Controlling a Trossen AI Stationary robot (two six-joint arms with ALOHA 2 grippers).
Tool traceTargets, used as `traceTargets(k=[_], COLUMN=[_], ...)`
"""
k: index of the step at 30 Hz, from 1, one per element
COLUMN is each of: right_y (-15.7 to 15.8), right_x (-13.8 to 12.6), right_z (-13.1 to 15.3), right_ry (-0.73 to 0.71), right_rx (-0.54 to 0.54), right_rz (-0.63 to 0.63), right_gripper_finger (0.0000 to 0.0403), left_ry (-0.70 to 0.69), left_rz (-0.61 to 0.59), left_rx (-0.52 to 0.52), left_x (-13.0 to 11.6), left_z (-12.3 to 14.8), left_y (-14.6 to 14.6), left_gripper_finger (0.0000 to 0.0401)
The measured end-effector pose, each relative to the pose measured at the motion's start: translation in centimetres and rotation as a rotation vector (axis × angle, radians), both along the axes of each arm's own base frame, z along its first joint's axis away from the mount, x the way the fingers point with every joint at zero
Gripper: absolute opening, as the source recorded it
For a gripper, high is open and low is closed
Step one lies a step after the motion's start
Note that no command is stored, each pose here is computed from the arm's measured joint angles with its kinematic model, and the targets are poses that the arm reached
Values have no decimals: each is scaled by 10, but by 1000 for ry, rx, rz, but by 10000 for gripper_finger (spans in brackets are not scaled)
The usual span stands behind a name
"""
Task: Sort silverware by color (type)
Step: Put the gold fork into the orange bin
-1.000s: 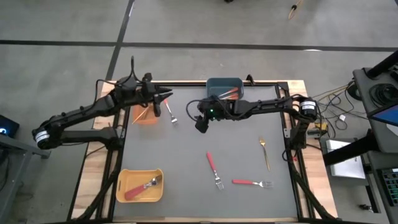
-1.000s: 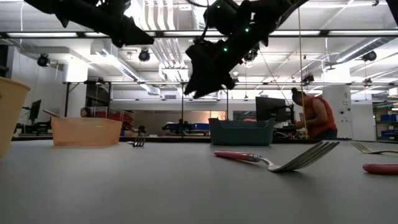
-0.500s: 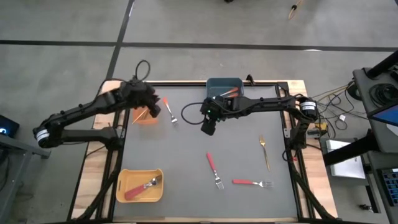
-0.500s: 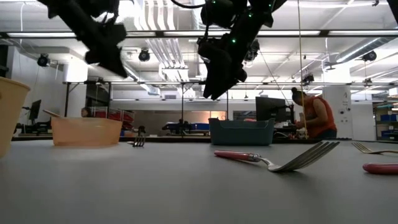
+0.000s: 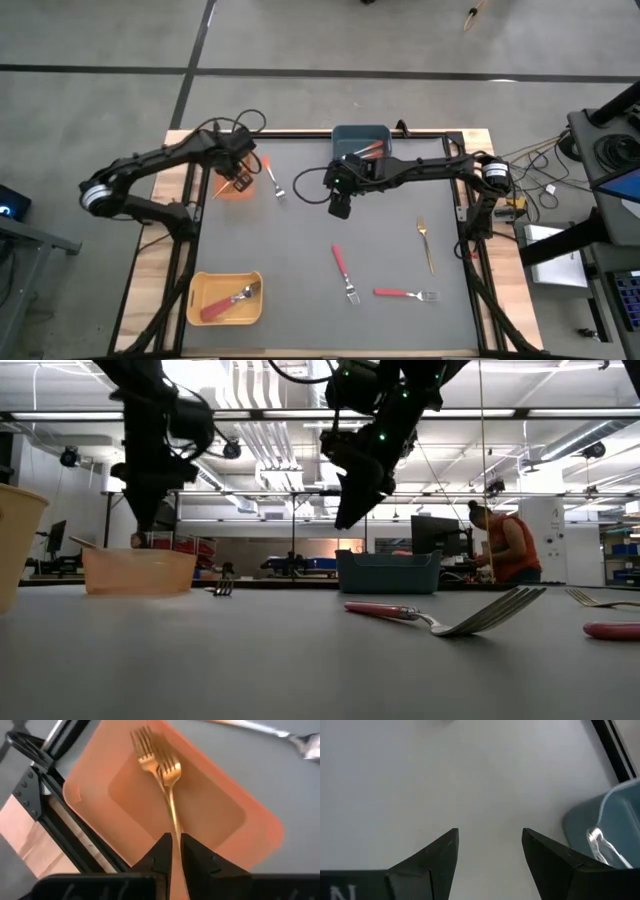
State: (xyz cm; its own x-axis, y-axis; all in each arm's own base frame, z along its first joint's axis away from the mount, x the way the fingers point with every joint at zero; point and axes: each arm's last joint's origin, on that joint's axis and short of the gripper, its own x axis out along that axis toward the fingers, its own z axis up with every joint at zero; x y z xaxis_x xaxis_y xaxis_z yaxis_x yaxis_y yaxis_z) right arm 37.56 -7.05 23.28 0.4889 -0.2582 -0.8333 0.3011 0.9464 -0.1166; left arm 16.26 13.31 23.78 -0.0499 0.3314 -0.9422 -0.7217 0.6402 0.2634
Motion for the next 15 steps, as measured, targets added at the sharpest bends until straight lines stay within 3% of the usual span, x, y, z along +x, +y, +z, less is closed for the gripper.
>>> traceTargets(k=[8, 15], right_y=[-1, -2], right_x=[-9, -5], right_z=[-18, -21], right_ry=[66, 11], right_rx=[-60, -81], right_rz=[-61, -42], right_gripper_finger=[210, 210], left_ry=[25, 37], left_rz=[12, 19], left_rx=[-104, -121], left_x=[5, 7], left_z=[-18, -23], left_y=[12, 13], left_gripper_finger=[53, 98])
